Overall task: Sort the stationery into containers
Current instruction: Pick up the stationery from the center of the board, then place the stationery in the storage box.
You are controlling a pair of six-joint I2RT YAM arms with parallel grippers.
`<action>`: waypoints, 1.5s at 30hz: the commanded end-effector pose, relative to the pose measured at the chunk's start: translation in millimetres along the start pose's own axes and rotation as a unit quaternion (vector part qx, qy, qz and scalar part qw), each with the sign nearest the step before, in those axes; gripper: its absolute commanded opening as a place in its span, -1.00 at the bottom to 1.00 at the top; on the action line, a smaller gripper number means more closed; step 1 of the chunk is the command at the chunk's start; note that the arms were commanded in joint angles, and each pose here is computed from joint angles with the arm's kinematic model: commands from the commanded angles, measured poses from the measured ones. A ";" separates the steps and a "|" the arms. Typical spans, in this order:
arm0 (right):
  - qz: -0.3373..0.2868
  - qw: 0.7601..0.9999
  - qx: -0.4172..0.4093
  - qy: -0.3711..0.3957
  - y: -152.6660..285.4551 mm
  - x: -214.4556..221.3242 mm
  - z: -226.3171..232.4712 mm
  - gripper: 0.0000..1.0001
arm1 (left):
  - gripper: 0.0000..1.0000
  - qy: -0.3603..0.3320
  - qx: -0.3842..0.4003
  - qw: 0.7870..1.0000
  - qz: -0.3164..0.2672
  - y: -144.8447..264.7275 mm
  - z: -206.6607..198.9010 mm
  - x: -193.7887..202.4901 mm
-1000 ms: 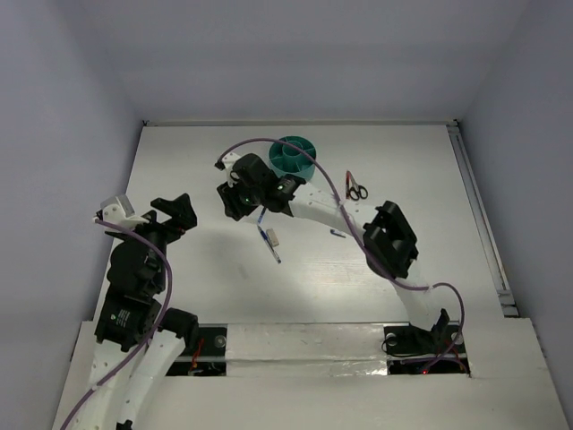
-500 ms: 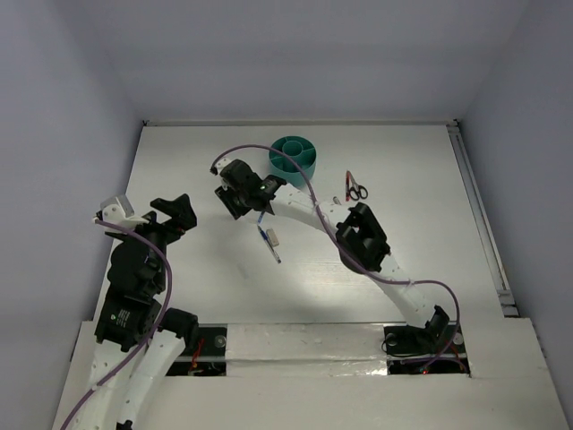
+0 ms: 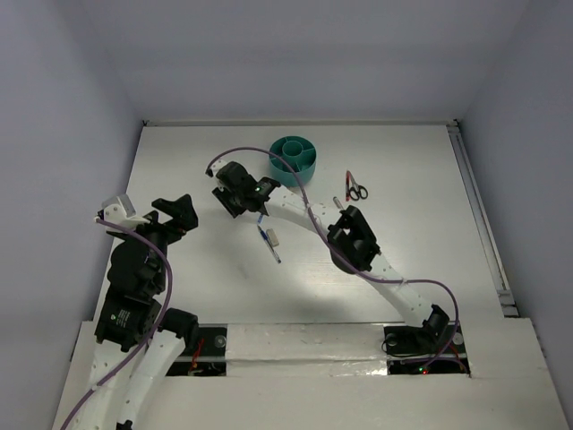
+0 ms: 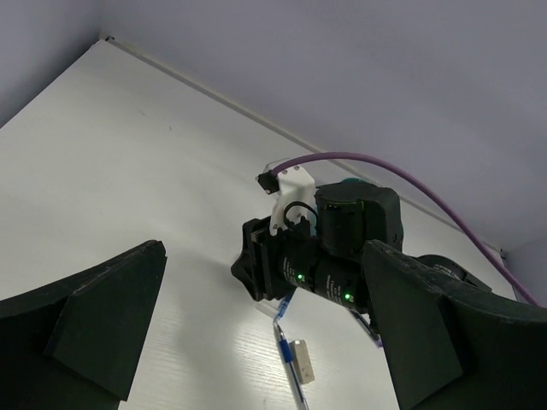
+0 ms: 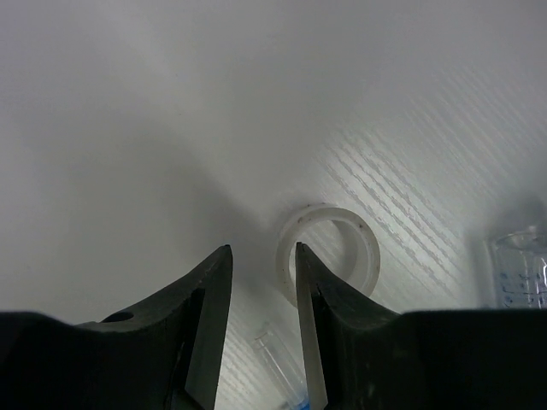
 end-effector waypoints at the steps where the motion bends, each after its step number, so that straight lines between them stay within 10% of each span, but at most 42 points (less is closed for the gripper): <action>1: -0.022 0.999 0.012 0.020 0.8 -14.0 -0.1 -0.18 | 0.98 0.009 0.019 0.999 -0.025 1.3 -10.6 -17.4; 28: -0.080 0.996 -0.008 -0.027 -10.2 -33.0 -10.4 -1.00 | 0.98 0.002 0.031 0.999 -0.019 0.4 -14.8 -15.7; 37: -0.320 0.932 -0.102 -0.139 135.3 -154.4 -40.1 -1.00 | 0.98 -0.001 0.030 0.999 -0.013 -2.9 -15.3 -12.4; 45: -0.388 0.883 -0.104 -0.243 212.4 -133.5 -116.0 -1.00 | 0.98 -0.003 0.034 0.999 -0.013 -3.7 -15.2 -12.1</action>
Point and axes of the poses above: each gripper's point midway between its finger pads, its own y axis back along the fingers, its own z axis along the line the jaws close on, x = y × z, the point moved 2 cm from there along y, back along the fingers, and after that the axes turned 3 degrees about y, right-handed, at the moved point
